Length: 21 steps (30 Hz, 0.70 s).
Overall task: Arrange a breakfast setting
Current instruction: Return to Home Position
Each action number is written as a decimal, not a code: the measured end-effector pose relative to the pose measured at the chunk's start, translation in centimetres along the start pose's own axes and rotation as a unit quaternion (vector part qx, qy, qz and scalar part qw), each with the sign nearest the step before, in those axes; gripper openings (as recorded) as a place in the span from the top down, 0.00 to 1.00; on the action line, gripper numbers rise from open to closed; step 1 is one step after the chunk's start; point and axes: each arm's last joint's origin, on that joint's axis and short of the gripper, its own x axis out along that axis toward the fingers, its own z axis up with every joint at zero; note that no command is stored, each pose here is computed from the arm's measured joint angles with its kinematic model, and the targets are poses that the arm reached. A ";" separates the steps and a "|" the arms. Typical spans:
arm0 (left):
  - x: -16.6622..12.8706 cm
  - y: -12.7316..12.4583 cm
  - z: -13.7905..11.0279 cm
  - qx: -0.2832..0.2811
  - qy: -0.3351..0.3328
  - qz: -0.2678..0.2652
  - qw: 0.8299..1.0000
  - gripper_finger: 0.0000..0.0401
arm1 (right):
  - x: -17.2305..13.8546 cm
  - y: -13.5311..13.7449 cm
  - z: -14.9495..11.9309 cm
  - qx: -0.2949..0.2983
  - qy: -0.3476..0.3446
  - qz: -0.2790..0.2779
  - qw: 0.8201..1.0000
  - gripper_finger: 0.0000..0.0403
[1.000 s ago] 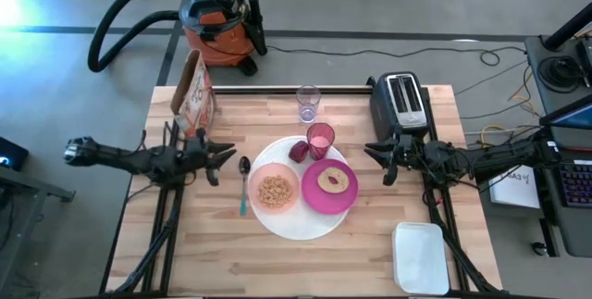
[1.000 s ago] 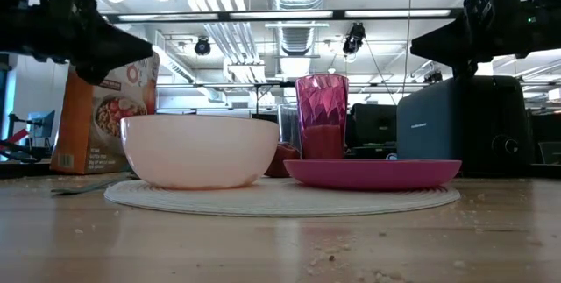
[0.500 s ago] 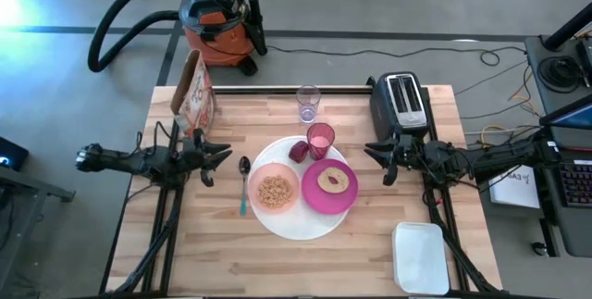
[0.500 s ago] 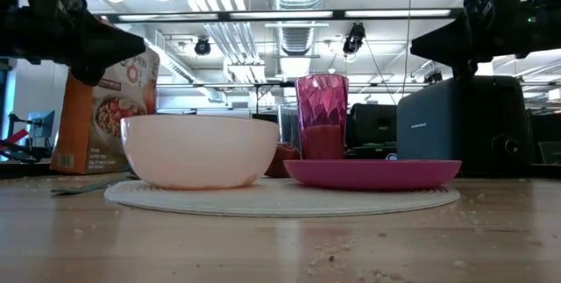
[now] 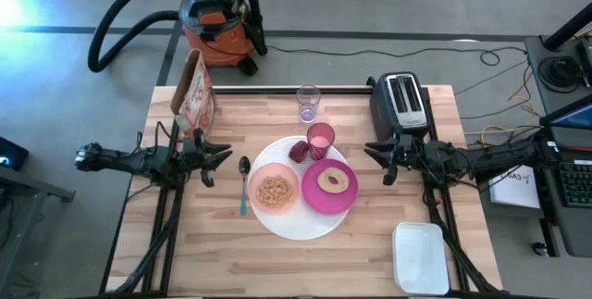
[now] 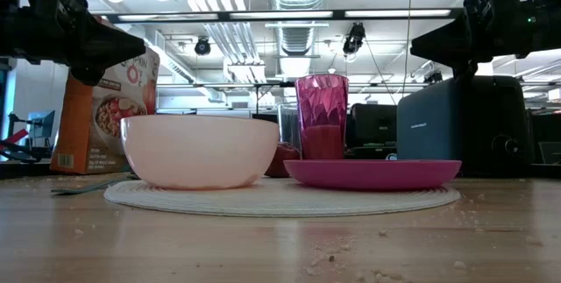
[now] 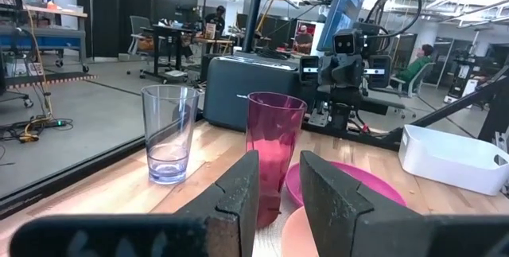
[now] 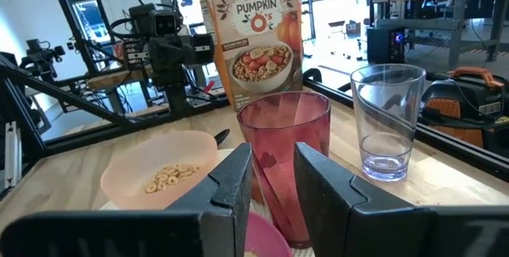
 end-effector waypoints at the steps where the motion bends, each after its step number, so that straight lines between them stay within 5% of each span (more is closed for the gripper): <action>1: 0.0 0.0 0.0 0.000 0.000 0.000 1.000 0.81 | 0.0 0.0 0.0 0.000 0.000 0.000 1.000 0.78; 21: 0.1 0.0 0.0 0.002 0.004 0.000 1.000 0.81 | -0.5 -0.2 0.0 0.006 -0.019 0.002 1.000 0.79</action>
